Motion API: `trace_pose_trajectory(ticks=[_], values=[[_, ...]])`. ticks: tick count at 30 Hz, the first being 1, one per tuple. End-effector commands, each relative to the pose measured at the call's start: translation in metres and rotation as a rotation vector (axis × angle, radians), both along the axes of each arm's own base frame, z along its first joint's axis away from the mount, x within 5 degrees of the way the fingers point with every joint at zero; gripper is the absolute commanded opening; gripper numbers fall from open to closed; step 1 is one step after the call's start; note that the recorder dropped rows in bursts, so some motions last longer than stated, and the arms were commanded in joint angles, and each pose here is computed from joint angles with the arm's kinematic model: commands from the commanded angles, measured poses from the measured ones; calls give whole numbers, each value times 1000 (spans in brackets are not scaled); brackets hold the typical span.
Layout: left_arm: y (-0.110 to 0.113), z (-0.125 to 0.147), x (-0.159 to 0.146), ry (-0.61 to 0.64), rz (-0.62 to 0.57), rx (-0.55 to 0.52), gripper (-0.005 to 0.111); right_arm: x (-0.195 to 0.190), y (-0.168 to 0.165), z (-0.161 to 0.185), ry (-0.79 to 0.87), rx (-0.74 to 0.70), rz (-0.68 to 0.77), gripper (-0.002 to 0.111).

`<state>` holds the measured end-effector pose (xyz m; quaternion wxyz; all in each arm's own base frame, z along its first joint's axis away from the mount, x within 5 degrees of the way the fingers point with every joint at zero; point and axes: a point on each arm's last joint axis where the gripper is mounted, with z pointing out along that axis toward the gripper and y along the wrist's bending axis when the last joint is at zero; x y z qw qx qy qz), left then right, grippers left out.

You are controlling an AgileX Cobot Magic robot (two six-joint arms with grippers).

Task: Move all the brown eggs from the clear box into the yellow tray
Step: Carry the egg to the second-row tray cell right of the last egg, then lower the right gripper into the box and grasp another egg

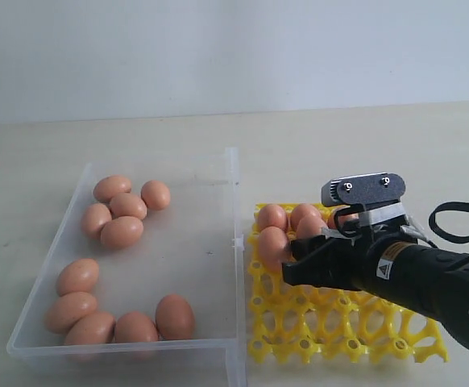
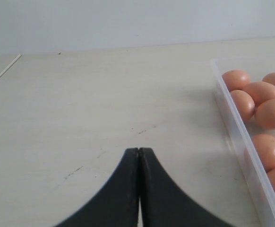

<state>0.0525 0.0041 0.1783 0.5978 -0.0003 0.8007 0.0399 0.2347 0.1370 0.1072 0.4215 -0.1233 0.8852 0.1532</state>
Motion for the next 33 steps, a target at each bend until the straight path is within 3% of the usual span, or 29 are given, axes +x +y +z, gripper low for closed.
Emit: trace_pose_trajectory(ticks=[1,5,8,17,20,23,28,33], values=[[0,2,0,-5,2,4,0,0,0,-2,26,-11,3,20],[0,2,0,-5,2,4,0,-3,-2,-6,74,-35,4,47],[0,2,0,-5,2,4,0,-3,-2,-6,82,-43,7,58],[0,2,0,-5,2,4,0,-10,-5,23,61,-70,46,60],[0,2,0,-5,2,4,0,-14,-6,51,20,-52,59,56],[0,2,0,-5,2,4,0,-15,-6,96,-72,-27,83,41],[0,2,0,-5,2,4,0,-3,4,165,-49,-29,109,0],[0,2,0,-5,2,4,0,19,49,197,76,-102,230,0]])
